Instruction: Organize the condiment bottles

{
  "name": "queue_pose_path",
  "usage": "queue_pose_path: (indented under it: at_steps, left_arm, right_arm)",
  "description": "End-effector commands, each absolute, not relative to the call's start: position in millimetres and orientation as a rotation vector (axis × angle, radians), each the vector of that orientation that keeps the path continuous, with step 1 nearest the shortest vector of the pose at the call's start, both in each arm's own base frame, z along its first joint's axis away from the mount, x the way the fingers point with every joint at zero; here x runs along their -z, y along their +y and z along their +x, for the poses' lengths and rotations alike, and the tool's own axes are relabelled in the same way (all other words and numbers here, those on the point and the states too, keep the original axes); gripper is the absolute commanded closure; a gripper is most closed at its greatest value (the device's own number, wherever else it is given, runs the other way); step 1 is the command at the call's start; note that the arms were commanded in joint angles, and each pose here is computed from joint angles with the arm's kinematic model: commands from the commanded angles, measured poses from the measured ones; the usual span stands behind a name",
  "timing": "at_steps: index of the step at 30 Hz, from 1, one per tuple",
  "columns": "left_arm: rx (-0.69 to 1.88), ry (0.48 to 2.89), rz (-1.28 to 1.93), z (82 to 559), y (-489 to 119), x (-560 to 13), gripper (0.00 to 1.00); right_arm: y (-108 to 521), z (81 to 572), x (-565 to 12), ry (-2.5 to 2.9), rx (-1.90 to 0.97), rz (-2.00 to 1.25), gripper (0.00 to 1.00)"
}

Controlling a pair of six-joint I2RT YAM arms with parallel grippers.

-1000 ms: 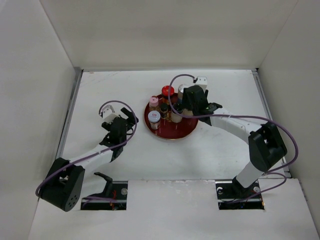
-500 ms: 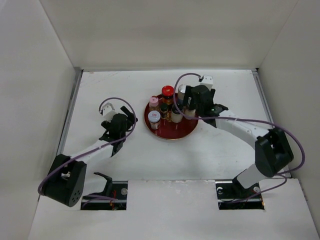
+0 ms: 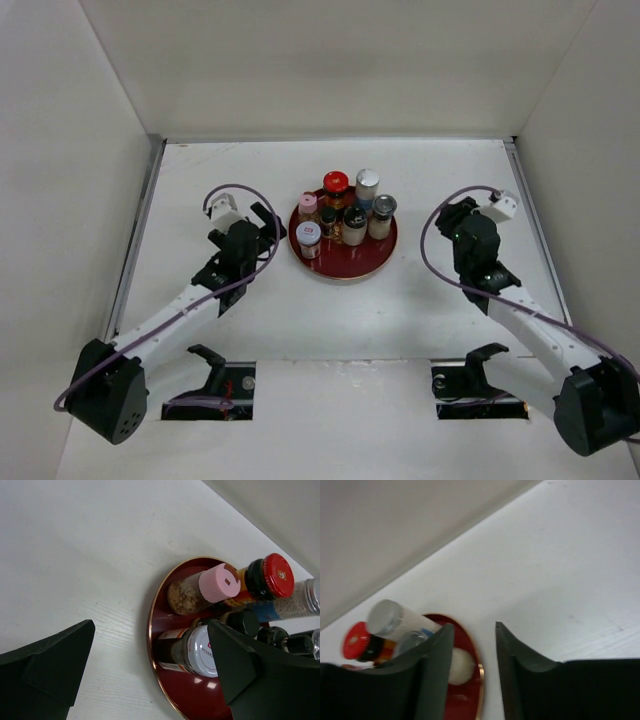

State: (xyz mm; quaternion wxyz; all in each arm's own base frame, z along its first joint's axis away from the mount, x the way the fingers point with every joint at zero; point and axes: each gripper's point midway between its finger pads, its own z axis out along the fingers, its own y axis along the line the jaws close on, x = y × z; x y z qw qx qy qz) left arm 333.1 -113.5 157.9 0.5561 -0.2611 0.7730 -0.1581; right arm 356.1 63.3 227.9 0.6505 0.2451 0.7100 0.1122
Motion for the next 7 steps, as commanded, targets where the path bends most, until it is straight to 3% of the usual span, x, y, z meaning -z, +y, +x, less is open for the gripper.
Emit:
queue_pose_path:
  at_steps: [1, 5, 7]
  left_arm:
    - [0.362, 1.794, -0.560, 329, -115, -187, 0.00]
    - [0.343, 1.787, -0.492, 322, -122, -199, 0.00]
    - [0.295, 1.798, -0.471, 321, -122, -199, 0.00]
  right_arm:
    - [40, 353, -237, 1.474, -0.329, 0.707, 0.61]
    - [29, 348, -216, 1.524, -0.306, 0.731, 0.63]
    - [30, 347, -206, 1.548, -0.304, 0.738, 0.52]
